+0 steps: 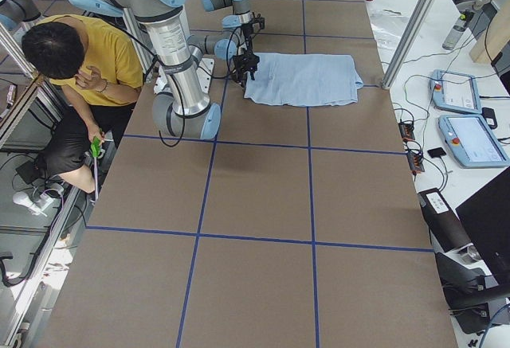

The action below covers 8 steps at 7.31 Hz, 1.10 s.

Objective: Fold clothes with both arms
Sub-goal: 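Lower both grippers and grasp the near corners of the shirt, then lift the near edge with both grippers and fold it over the far half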

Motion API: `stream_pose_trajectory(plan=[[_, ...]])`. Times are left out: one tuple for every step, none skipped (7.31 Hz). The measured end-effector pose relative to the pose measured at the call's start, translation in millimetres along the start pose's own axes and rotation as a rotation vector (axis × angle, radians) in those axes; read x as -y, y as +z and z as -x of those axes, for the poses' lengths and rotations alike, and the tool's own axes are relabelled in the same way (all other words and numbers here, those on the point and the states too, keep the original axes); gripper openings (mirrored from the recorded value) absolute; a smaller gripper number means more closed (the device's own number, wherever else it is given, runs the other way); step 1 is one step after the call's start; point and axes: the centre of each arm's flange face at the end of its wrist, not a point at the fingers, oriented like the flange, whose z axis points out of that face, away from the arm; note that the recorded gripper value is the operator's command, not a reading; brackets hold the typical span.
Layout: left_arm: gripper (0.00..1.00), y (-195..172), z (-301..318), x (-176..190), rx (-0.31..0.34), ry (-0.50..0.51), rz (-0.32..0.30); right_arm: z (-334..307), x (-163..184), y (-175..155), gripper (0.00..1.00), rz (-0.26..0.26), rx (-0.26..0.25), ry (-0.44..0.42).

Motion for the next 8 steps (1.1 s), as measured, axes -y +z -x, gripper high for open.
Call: stream_pose_trajectory(plan=[[0.0, 0, 0, 0, -0.001, 0.0, 0.0, 0, 0, 3, 0.32, -0.008, -0.004, 0.004], [0.0, 0, 0, 0, -0.002, 0.0, 0.0, 1, -1, 6, 0.0, -0.014, -0.007, 0.007], [0.0, 0, 0, 0, -0.002, 0.0, 0.0, 3, -1, 5, 0.0, -0.015, -0.005, 0.01], [0.0, 0, 0, 0, -0.001, 0.0, 0.0, 5, -1, 4, 0.0, -0.014, -0.002, 0.011], [0.0, 0, 0, 0, -0.001, -0.001, 0.0, 6, -1, 3, 0.0, -0.014, 0.0, 0.013], [0.0, -1, 0, 0, -0.002, -0.001, 0.0, 6, 0, 3, 0.0, -0.015, 0.003, 0.014], [0.0, -2, -2, 0, -0.007, -0.001, 0.0, 8, 2, 1, 0.0, -0.017, 0.009, 0.017], [0.0, -10, -6, 0, -0.024, 0.001, -0.001, 10, 7, -2, 0.0, -0.018, 0.018, 0.019]])
